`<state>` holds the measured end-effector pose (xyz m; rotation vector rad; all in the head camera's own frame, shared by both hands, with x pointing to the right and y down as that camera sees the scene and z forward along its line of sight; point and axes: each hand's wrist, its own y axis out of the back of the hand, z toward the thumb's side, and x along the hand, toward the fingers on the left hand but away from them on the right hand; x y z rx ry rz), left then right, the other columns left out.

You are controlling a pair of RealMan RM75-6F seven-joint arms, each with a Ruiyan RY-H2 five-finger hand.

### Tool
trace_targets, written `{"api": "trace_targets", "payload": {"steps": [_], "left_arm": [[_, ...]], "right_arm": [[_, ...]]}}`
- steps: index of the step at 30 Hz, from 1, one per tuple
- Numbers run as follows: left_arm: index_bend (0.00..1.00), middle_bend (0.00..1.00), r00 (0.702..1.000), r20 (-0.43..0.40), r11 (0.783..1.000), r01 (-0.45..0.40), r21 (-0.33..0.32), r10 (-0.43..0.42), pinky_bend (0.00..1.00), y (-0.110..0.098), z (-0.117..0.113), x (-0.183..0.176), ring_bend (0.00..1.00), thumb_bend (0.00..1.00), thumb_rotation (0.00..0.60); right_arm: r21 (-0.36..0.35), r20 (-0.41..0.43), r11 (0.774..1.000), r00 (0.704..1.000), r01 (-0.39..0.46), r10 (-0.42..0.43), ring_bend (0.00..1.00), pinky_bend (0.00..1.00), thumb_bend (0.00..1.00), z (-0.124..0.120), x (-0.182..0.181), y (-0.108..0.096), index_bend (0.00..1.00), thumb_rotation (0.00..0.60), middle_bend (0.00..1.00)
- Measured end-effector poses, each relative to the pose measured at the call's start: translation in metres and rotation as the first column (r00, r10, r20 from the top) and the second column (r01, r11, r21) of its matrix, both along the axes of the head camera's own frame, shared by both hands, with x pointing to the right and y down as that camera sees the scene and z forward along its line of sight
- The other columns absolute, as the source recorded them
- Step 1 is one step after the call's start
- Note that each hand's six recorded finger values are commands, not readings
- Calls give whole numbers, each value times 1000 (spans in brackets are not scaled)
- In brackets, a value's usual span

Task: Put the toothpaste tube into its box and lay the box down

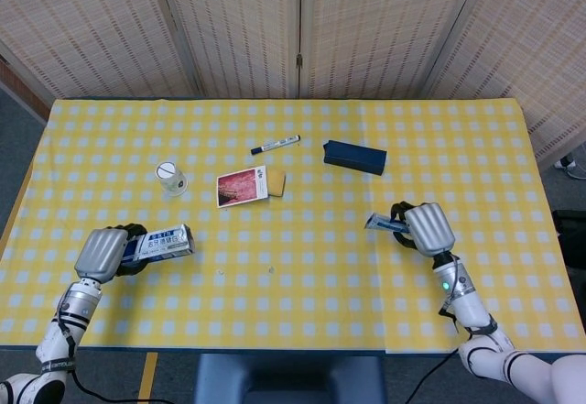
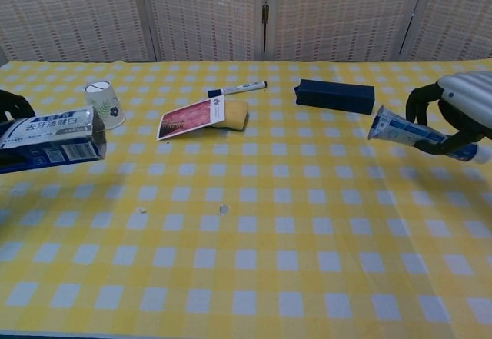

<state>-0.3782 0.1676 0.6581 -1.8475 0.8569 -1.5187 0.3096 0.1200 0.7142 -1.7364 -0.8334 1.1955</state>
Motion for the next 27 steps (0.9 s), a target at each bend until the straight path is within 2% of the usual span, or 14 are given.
{"api": "trace_targets", "payload": {"steps": [3,6,7,10,13,14,16,17,19,20,23,26,27], "left_arm": [[583,638,1000,-5,1000,15,-2,-15,575,0,0,0,574,333,600],[584,638,1000,-5,1000,21,-3,-21,575,-2,0,1,575,333,600],[584,638,1000,-8,1000,23,-2,-23,575,-3,0,3,575,333,600],[586,638,999,-23,999,43,7,-43,576,-7,-1,7,575,333,600],[592,638,995,-53,997,79,13,-79,577,-12,-1,14,578,333,600],[593,639,994,-66,996,92,13,-91,577,-13,-1,17,580,333,600],[594,640,988,-98,993,119,11,-118,577,-14,0,24,580,334,600],[594,640,986,-111,992,129,9,-127,577,-14,0,28,580,333,600],[595,640,981,-137,990,142,3,-140,577,-14,3,37,579,334,600],[596,640,979,-148,989,145,-1,-143,578,-13,4,41,579,333,600],[597,642,969,-186,987,162,-22,-163,578,-11,8,55,578,333,600],[598,644,949,-241,979,197,-49,-203,579,-10,10,70,578,333,600],[599,644,942,-259,977,206,-55,-213,580,-10,11,74,578,334,600]], "right_arm": [[14,140,998,988,-68,66,774,710,313,-12,4,-4,767,600,633],[-5,294,990,946,-144,139,778,711,313,-22,9,-7,768,600,635],[-17,342,986,926,-167,163,779,711,313,-25,10,-8,768,600,635],[-83,507,970,828,-228,238,779,711,313,-35,12,-9,769,600,635],[-176,665,949,680,-260,309,779,712,313,-47,10,-10,769,600,635],[-219,720,940,606,-263,338,779,712,313,-52,8,-11,769,600,635],[-284,789,924,485,-258,378,780,712,313,-60,3,-11,768,600,635],[-326,824,913,399,-246,402,780,712,313,-66,0,-11,768,600,635],[-383,860,898,271,-217,433,780,712,313,-76,-7,-12,768,600,635],[-412,873,890,196,-194,446,780,712,313,-83,-13,-11,768,600,635],[-448,887,883,55,-143,459,779,712,313,-102,-24,-11,768,600,635],[-444,896,888,-41,-119,442,778,711,313,-119,-29,-15,769,600,635],[-439,898,891,-61,-118,435,778,712,313,-122,-30,-16,769,600,635]]}}
